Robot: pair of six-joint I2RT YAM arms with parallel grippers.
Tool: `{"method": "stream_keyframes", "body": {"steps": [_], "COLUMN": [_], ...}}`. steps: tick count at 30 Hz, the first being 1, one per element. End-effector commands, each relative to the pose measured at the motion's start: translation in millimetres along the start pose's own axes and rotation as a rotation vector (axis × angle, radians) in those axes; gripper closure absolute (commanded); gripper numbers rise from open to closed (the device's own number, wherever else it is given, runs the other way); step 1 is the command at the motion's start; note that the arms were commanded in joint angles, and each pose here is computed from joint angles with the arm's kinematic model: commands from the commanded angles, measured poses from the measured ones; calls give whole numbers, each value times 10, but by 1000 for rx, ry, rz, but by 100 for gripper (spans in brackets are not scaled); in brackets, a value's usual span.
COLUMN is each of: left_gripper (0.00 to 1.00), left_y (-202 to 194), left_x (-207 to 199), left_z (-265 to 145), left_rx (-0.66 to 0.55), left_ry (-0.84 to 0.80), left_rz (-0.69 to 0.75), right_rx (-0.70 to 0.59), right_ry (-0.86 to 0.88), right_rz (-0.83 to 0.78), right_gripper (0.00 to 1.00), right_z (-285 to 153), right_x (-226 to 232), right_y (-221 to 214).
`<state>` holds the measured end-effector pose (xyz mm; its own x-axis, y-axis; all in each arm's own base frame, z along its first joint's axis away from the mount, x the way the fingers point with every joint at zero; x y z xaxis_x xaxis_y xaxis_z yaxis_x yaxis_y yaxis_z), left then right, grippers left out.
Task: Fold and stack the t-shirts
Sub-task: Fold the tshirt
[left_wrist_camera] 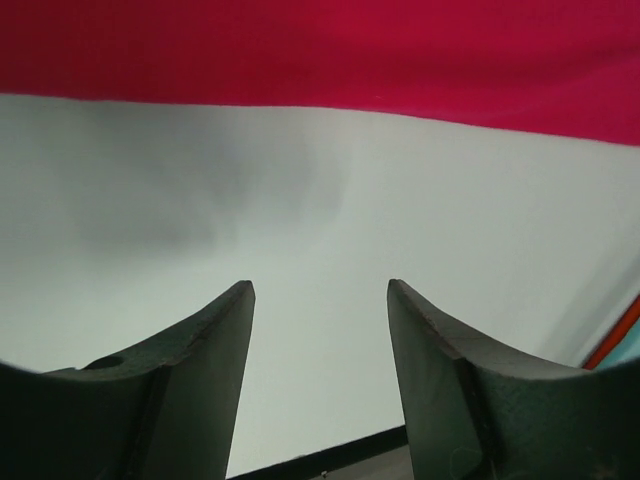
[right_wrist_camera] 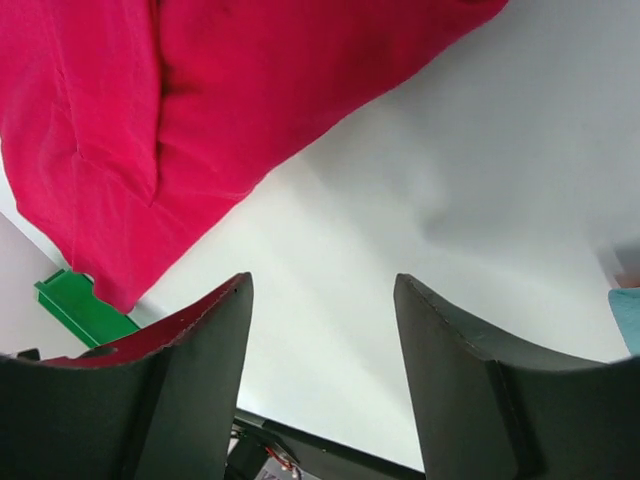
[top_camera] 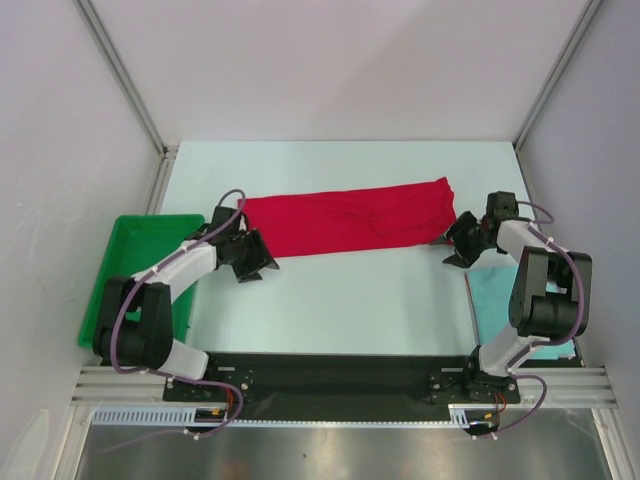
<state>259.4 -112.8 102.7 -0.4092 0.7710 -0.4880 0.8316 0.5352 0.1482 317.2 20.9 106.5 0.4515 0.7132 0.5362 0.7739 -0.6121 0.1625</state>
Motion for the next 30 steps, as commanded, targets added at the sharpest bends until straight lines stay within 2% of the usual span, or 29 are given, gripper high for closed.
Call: {"method": "stream_keyframes", "body": {"steps": [1,7,13,18,26,29,30], "left_gripper": [38,32,34,35,36,36,36], "left_y": [160,353,555,664,675,624,614], "left_x": [-11,235,350,337,224,202,189], "left_z": [-122,-92,18,74,-26,-100,-129], "left_rx": [-136,-203,-231,-256,-247,-240,-242], "left_ry": [-41,6,24,36,-33,-58,-68], "left_rz": [-81,-179,-244,-245,-155,-131,-124], "right_rx": [-93,-85,-100,-118,-184,-196,-202], "right_ry": [29,31,30,29,25,22,19], "right_rz": [-11,13,27,53,63,78,82], "right_gripper": [37,37,37,36,37,40,44], "right_z": [-23,91,149,207,296,386,406], "right_x": [47,-42,-88,-99,-106,-118,-122], "right_y": [167,206,220,262,404,481,503]}}
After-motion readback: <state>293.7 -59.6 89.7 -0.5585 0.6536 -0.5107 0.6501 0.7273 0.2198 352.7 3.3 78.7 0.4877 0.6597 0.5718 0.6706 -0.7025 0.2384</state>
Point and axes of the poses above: each gripper's point midway between its finger pads, its own z axis out along the fingers, its own x axis along the line the jaws close on, y = z × x, the point moved 6 cm from there along -z, back along the fingers, and after that the axes turned 9 degrees about -z, right-handed, at the moved point
